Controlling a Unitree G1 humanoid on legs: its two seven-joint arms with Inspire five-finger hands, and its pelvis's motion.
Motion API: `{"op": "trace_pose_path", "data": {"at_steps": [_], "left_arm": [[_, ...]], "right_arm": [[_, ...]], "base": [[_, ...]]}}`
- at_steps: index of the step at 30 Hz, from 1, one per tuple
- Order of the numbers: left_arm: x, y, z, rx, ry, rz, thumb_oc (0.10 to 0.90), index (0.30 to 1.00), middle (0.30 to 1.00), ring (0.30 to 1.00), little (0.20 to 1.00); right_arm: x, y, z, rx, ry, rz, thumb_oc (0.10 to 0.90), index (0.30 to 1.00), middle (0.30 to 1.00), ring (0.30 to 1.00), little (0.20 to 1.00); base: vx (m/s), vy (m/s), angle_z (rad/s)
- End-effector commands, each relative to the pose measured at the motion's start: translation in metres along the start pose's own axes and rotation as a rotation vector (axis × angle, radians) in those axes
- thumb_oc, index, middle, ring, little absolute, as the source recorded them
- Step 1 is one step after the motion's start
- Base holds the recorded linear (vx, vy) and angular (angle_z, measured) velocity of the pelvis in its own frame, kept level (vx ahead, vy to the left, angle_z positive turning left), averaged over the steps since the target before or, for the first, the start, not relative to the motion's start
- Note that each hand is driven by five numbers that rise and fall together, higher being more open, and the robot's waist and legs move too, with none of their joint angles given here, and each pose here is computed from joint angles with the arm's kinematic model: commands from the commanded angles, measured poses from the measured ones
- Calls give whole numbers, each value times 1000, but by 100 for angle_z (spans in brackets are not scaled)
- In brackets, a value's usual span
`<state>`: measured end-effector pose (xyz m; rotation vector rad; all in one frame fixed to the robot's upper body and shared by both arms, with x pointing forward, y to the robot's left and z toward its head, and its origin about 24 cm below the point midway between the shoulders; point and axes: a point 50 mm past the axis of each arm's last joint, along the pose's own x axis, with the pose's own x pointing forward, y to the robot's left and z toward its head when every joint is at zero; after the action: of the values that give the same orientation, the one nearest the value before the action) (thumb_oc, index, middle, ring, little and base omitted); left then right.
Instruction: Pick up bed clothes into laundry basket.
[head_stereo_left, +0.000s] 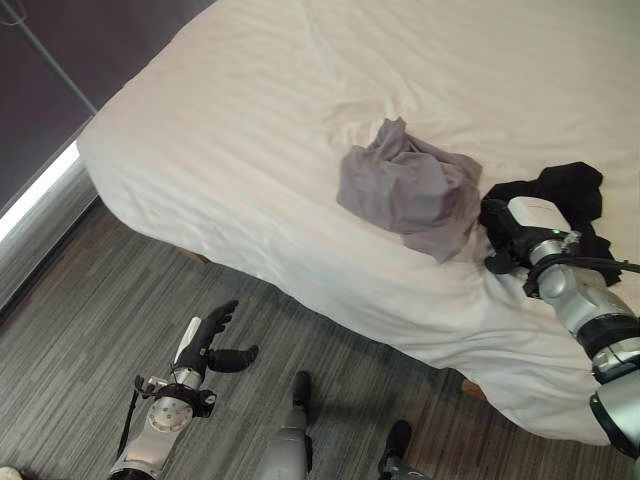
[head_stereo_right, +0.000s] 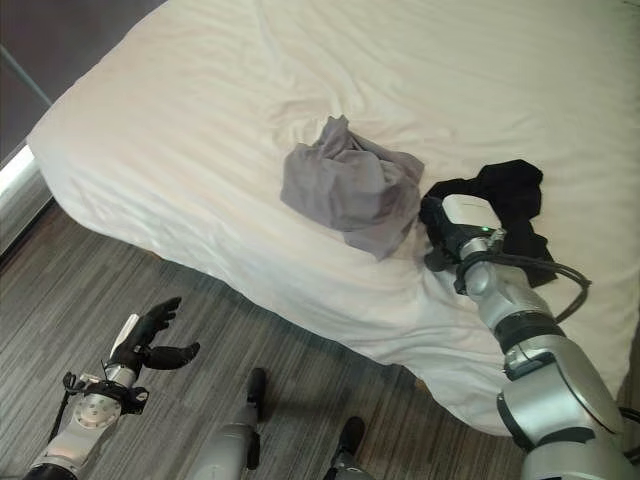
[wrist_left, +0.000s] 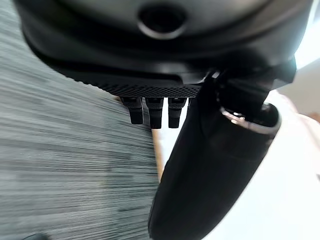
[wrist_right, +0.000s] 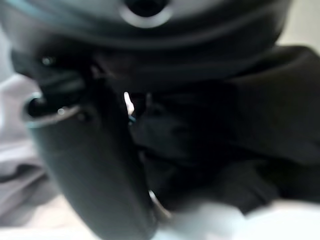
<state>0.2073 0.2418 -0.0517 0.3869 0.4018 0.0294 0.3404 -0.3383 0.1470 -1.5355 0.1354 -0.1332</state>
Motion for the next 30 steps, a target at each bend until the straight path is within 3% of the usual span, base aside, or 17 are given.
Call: {"op": "trace_pose_path", "data": {"at_steps": [1, 6, 12, 17, 19, 25, 30], "left_arm": [[20, 18, 61, 150, -248, -4, 800, 900, 900, 900, 900], [11, 23, 75, 219, -316, -40, 800, 900, 900, 900, 900], [11, 28, 43, 108, -166, 28, 800, 900, 900, 900, 900], [4, 40, 5, 63, 1, 153, 800, 900, 900, 900, 900], [3, 43, 1, 65, 22, 171, 800, 900, 900, 900, 900], [0, 86, 7, 110, 19, 350, 800, 900, 900, 900, 900], [4, 145, 81, 193, -232, 593, 800, 900, 900, 900, 900]], "right_arm": [[-14, -47, -26, 2, 35, -168, 400, 300, 300, 300, 300], [-41, -54, -65, 43, 134, -194, 400, 300, 300, 300, 300], [-60, -128, -73, -32, 125, -399, 400, 300, 300, 300, 300], [-98, -172, -98, -171, 222, -546, 400, 300, 300, 300, 300], [-107, -169, -109, -144, 260, -554, 400, 300, 300, 300, 300], [-148, -149, -159, -11, 465, -558, 400, 300, 300, 300, 300], [-184, -77, -193, 148, 646, -457, 400, 300, 300, 300, 300]], "base": [[19, 15, 20], [-10, 12, 49], [12, 66, 5], [20, 53, -8], [17, 14, -12], [14, -30, -24], [8, -100, -26]]}}
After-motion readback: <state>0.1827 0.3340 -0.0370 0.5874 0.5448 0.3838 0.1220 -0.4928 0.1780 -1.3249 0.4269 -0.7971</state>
